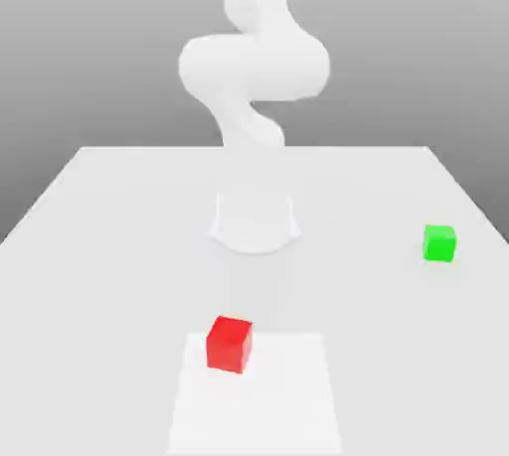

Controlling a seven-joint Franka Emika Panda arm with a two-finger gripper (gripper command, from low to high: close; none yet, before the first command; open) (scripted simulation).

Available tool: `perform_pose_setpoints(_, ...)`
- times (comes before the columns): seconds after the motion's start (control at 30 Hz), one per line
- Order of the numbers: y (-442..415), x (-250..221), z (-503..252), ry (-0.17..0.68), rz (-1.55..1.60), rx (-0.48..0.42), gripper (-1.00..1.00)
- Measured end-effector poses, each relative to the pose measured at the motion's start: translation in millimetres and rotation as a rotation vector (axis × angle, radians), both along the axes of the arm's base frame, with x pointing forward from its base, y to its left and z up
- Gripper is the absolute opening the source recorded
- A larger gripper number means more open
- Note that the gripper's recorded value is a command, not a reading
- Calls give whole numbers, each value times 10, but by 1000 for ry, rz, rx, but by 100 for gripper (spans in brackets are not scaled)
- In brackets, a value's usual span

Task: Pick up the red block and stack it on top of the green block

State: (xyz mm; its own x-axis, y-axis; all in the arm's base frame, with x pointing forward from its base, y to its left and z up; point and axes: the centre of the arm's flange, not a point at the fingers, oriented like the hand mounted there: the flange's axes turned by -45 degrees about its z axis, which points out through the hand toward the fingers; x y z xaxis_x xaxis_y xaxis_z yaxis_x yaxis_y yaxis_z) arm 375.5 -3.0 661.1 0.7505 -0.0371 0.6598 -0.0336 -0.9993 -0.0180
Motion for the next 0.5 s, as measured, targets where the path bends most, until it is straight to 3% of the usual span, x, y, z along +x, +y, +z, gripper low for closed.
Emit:
perform_pose_setpoints(0.27,-158,524,-1991,297,-91,38,0)
perform_pose_setpoints(0.5,-283,174,-3760,577,-183,77,0)
